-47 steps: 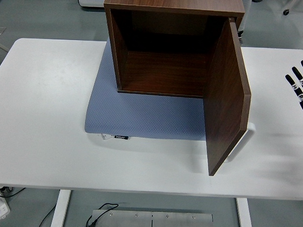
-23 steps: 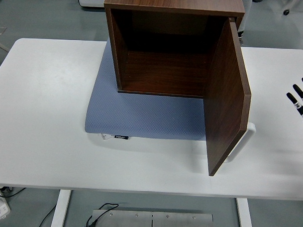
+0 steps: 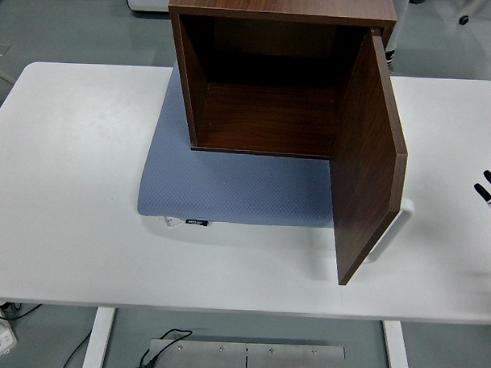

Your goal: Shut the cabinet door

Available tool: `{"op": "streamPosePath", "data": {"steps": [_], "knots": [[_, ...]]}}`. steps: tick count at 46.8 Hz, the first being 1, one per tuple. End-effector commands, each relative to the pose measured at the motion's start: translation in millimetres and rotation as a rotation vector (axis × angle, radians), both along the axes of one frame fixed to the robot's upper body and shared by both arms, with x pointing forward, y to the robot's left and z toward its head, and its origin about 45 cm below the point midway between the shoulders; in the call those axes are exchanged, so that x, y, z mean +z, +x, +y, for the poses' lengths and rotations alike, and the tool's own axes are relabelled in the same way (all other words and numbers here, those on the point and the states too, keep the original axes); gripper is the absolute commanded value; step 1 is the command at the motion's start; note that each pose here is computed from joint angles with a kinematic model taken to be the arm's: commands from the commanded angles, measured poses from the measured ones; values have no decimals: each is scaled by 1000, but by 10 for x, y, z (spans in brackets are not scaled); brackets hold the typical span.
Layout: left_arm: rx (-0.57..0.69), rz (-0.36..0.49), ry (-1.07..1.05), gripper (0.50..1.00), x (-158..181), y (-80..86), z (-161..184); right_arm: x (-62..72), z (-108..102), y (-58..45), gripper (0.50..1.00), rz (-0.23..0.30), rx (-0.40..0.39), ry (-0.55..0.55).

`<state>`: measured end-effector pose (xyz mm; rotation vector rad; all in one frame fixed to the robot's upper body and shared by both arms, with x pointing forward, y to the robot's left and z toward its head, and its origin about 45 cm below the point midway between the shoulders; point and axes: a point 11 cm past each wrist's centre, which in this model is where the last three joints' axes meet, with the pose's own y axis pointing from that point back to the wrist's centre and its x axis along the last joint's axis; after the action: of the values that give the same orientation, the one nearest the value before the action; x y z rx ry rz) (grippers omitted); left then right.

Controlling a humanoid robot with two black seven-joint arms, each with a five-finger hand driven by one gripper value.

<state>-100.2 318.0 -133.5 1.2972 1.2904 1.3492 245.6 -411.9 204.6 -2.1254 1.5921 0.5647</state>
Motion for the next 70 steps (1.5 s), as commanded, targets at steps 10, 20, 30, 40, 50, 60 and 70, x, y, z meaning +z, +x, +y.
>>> {"op": "streamPosePath", "data": {"steps": [10, 20, 30, 40, 50, 60, 70], "knots": [[0, 2, 0, 1000, 1, -9, -1, -129, -112, -204, 1000, 55, -37, -7], [0, 0, 0, 1000, 0, 0, -1, -224, -139, -334, 1000, 95, -47, -8], [0, 2, 0, 1000, 1, -9, -1, -229, -51, -359, 1000, 100, -22, -4], [0, 2, 0, 1000, 1, -9, -1, -285, 179, -360, 1000, 114, 46, -9], [0, 0, 0, 1000, 0, 0, -1, -347, 393, -366, 1000, 128, 108, -17], [0, 0, 0, 1000, 0, 0, -1, -330, 461, -335, 1000, 117, 122, -9], [0, 0, 0, 1000, 0, 0, -1, -272, 510, -277, 1000, 102, 143, -14]]}}
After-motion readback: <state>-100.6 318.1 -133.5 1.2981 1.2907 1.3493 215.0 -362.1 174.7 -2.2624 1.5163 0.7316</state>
